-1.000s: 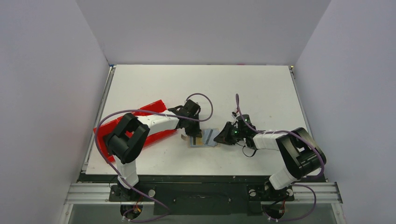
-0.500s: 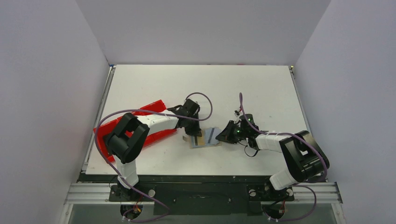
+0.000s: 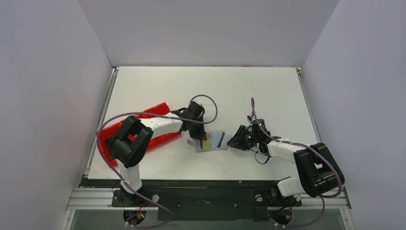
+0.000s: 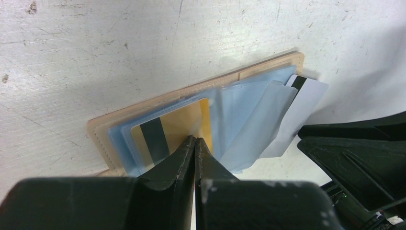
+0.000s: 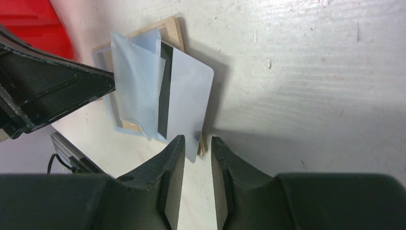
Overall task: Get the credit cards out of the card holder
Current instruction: Remove the credit card from the card holder, then place the credit card in the storage box.
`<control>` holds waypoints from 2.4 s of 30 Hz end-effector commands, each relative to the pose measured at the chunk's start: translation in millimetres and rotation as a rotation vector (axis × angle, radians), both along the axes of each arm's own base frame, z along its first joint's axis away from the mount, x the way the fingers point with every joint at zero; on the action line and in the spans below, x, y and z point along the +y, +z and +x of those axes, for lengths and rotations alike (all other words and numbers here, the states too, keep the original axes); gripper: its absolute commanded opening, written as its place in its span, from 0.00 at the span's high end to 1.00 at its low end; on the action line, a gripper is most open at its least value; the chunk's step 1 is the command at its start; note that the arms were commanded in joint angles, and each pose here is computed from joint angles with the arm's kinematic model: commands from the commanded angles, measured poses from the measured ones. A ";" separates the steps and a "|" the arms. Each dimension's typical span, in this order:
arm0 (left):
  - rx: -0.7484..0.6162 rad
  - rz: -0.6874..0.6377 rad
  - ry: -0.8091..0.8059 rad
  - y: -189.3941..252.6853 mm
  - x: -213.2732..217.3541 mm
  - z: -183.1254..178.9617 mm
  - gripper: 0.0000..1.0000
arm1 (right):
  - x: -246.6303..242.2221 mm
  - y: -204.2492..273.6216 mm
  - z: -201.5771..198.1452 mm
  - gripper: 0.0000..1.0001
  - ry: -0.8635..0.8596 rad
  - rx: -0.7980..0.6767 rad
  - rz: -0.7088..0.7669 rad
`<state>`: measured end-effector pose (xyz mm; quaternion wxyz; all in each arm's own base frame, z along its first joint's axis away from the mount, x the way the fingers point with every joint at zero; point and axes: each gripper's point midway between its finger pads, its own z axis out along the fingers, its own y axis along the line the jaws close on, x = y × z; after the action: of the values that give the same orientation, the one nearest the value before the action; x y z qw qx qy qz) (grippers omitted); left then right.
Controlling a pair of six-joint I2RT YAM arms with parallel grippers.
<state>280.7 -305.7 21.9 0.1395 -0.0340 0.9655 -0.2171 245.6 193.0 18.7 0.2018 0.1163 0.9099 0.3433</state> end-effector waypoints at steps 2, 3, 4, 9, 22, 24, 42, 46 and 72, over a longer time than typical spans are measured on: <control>0.075 0.227 0.036 -45.1 54.6 -15.6 1.00 | -3.4 13.3 -2.1 0.77 -0.025 -0.053 -0.015; 0.073 0.225 0.036 -44.8 54.2 -15.0 1.00 | -4.2 14.2 -2.1 0.77 -0.031 -0.057 -0.018; 0.074 0.226 0.036 -45.3 54.2 -15.0 1.00 | -4.9 14.1 -1.7 0.77 -0.036 -0.056 -0.018; 0.066 0.221 0.035 -43.1 52.7 -13.2 1.00 | -6.1 11.5 7.9 0.73 -0.070 -0.067 -0.022; 0.059 0.217 0.029 -38.3 52.1 -13.5 1.00 | -2.6 -5.2 32.4 0.79 -0.143 -0.055 0.029; 0.060 0.218 0.028 -38.4 52.8 -14.0 1.00 | -7.7 -6.3 31.7 0.91 -0.157 -0.053 0.017; 0.040 0.209 0.013 -29.0 47.0 -11.1 1.00 | -38.9 21.1 31.9 1.00 -0.194 -0.122 -0.089; 0.011 0.190 -0.010 -15.4 38.0 -10.2 1.00 | -38.7 28.8 32.7 1.00 -0.190 -0.133 -0.088; -0.060 -0.074 -0.163 35.7 -32.2 -18.4 1.00 | -38.4 55.7 31.9 1.00 -0.177 -0.177 -0.091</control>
<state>257.6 -316.8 28.5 0.1292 0.0341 0.9689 -0.2082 263.5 154.7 51.5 0.2795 0.1654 0.9008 0.2882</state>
